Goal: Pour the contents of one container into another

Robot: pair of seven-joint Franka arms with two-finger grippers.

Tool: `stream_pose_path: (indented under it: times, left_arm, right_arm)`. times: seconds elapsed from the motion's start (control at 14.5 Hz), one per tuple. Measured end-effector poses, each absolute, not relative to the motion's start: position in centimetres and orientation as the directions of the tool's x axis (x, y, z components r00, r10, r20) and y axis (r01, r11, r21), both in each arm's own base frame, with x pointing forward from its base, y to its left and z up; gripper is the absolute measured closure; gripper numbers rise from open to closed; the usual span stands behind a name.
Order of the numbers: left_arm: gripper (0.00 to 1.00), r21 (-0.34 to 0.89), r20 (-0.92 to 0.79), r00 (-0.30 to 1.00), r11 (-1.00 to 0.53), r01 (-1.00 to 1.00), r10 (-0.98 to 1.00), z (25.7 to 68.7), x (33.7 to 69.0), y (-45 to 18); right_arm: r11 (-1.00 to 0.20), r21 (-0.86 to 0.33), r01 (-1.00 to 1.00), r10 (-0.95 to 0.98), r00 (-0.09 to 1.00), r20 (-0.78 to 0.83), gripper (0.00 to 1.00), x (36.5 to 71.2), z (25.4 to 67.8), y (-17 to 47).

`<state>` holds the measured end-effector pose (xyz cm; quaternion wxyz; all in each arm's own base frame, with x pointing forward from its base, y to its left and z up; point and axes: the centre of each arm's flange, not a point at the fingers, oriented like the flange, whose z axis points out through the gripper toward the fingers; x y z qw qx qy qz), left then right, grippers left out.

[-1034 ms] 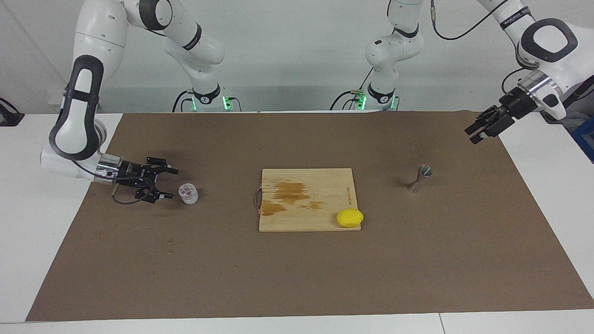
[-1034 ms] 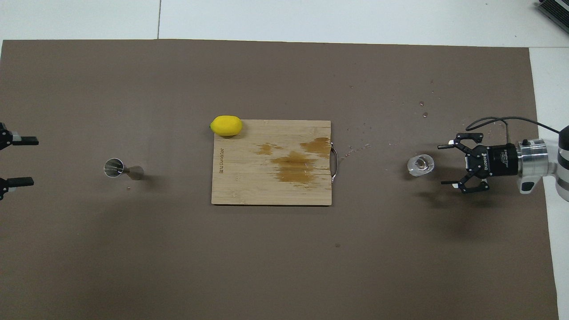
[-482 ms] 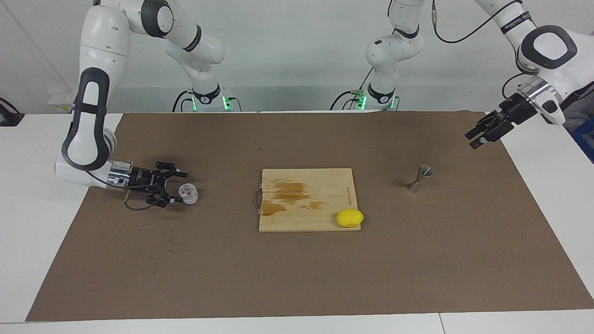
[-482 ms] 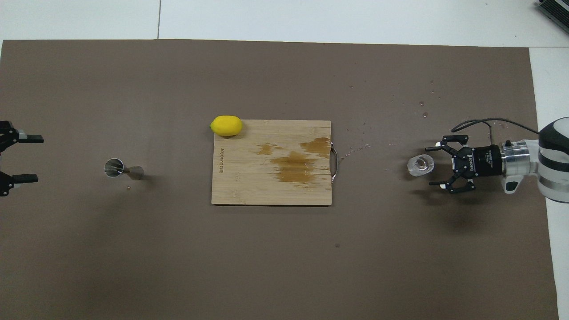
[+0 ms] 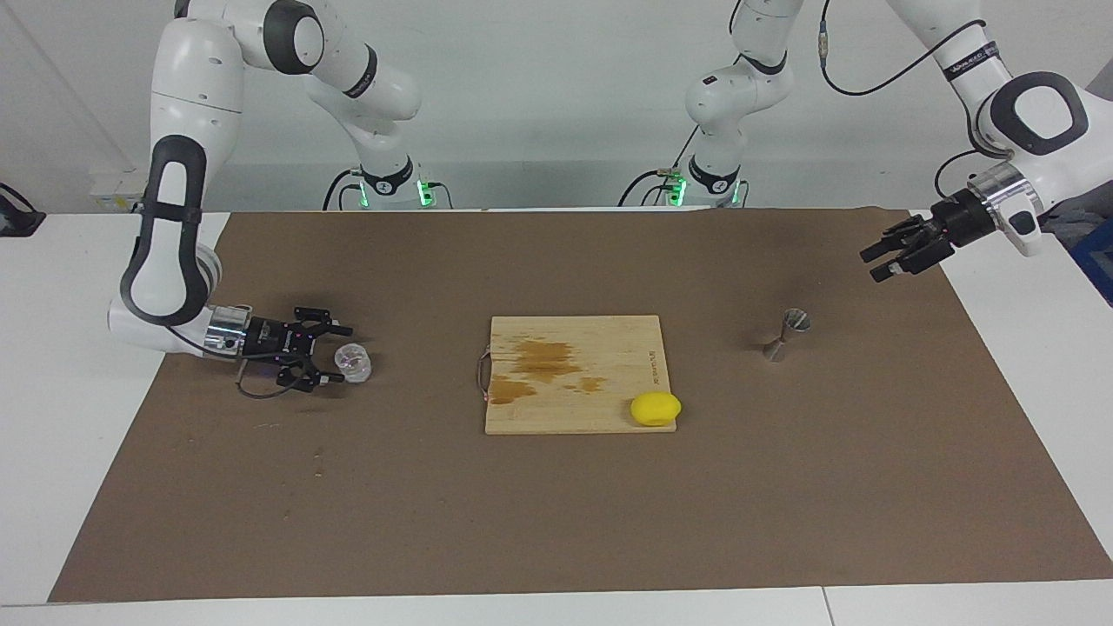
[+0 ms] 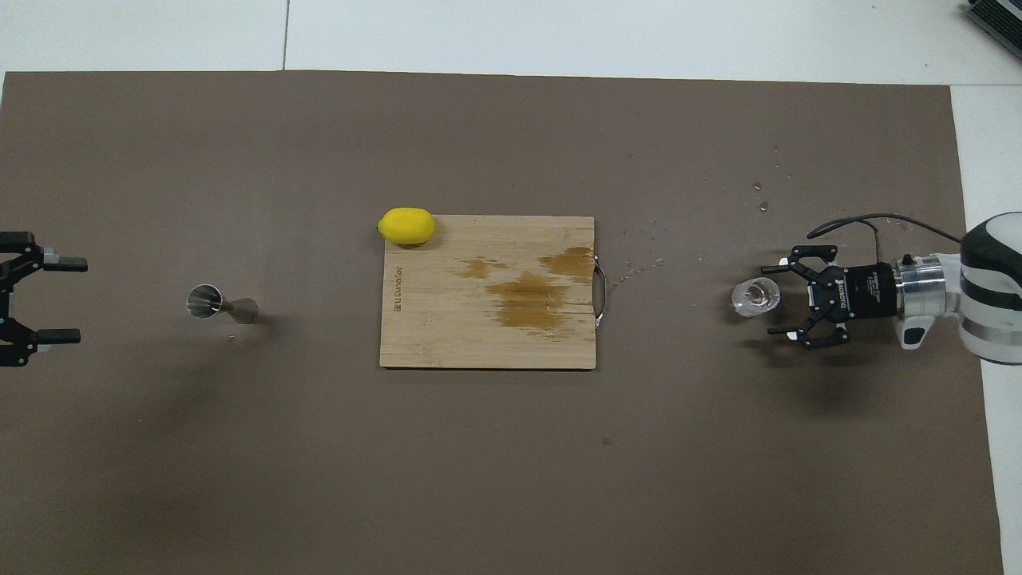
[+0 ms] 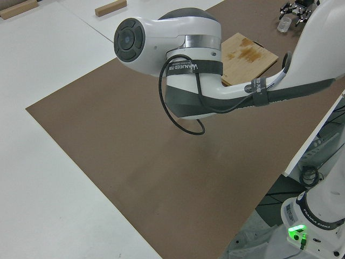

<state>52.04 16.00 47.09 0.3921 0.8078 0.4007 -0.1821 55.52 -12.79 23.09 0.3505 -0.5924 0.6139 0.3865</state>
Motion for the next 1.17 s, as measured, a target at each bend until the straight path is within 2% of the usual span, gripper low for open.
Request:
stream_pose_path:
  times: [0.41, 0.62, 0.9, 1.1, 1.17]
  left_arm:
    - [0.00, 0.505, -0.732, 0.568, -0.260, 0.823, 0.376, 42.7, 54.1, 17.7]
    - [0.00, 0.548, -0.743, 0.596, -0.234, 0.803, 0.305, 40.7, 54.4, 17.7]
    - [0.00, 0.678, -0.658, 0.722, -0.249, 0.692, 0.216, 39.1, 54.6, 17.6]
    - [0.00, 0.792, -0.533, 0.833, -0.258, 0.553, 0.147, 38.1, 54.7, 17.3]
    - [0.00, 0.835, -0.468, 0.876, -0.265, 0.483, 0.119, 37.8, 54.6, 17.2]
  right_arm:
    - [-0.003, 0.058, -0.998, -0.468, -0.049, -0.883, 0.01, 55.8, 22.7, -12.3]
    - [0.000, 0.054, -0.999, -0.479, -0.047, -0.876, 0.03, 55.9, 22.5, -12.1]
    - [0.004, 0.054, -0.999, -0.479, -0.050, -0.877, 0.04, 56.0, 22.4, -12.1]
    - [0.001, 0.048, -0.999, -0.479, -0.042, -0.877, 0.12, 56.0, 22.3, -12.1]
    - [-0.001, 0.045, -0.999, -0.479, -0.039, -0.877, 0.20, 56.0, 22.3, -12.1]
